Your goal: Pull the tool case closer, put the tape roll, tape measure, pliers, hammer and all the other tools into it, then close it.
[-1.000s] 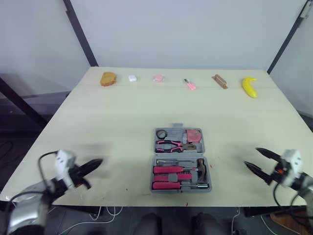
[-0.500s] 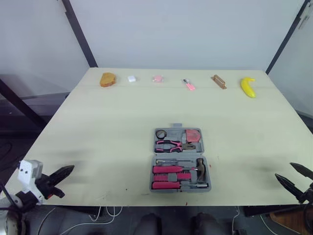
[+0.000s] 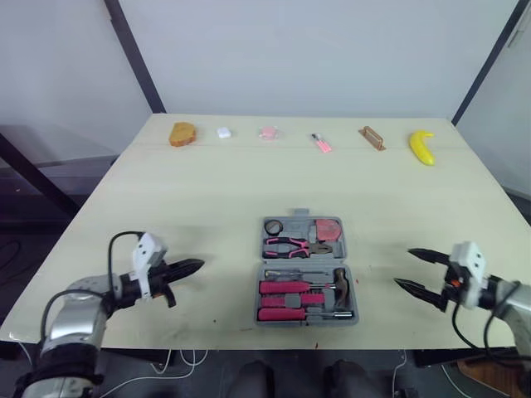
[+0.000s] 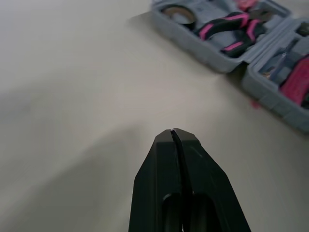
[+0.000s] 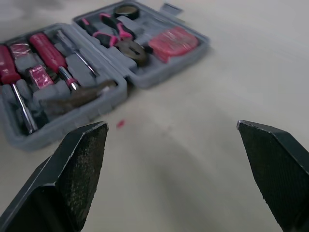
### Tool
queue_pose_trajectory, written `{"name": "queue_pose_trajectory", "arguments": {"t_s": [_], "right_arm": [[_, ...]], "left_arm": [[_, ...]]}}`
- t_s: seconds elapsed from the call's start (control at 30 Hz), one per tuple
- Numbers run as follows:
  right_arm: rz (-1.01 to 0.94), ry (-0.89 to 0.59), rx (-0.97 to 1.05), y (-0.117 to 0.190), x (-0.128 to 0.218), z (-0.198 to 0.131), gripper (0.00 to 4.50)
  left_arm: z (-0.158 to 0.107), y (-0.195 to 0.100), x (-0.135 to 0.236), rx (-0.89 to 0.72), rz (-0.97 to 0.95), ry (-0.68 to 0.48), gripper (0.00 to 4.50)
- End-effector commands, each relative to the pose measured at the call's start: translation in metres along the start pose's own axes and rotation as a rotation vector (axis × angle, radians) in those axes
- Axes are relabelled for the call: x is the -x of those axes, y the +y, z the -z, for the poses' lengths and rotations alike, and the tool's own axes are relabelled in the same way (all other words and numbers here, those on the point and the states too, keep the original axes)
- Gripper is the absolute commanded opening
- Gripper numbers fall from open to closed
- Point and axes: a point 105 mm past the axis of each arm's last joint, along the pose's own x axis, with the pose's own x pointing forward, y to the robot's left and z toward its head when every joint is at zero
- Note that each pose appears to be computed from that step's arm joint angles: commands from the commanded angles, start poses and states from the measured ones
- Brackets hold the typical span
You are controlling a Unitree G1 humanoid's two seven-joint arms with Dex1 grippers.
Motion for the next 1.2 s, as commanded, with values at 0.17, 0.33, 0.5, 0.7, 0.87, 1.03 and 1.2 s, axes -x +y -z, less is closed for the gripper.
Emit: {"name": "queue_pose_trajectory", "arguments": {"t_s": [0.17,0.33,0.5,0.7,0.87,1.03,1.2], "right_arm": [[-0.058,0.023,0.069,-0.002,-0.035,-0.009,3.72],[-0.143,0.103,0.13,0.003,-0.062,0.0,1.67],[-0.186,0.116,0.148,0.012,-0.074,0.006,0.05],[-0.202,0.111,0.173,0.016,-0.086,0.005,0.05],[-0.209,0.099,0.181,0.017,-0.095,0.003,0.05],[-0.219,0.094,0.186,0.019,-0.098,0.003,0.05],[-0.223,0.091,0.187,0.02,-0.101,0.004,0.05]], "left_arm": [[-0.01,-0.002,-0.032,-0.054,0.092,0.007,0.0],[0.0,-0.013,-0.055,-0.091,0.215,0.094,0.0],[-0.001,-0.02,-0.066,-0.104,0.26,0.096,0.0],[0.004,-0.027,-0.072,-0.106,0.301,0.108,0.0],[0.004,-0.034,-0.08,-0.104,0.332,0.105,0.0],[0.005,-0.035,-0.083,-0.099,0.333,0.105,0.0],[0.008,-0.037,-0.087,-0.1,0.343,0.109,0.0]]}}
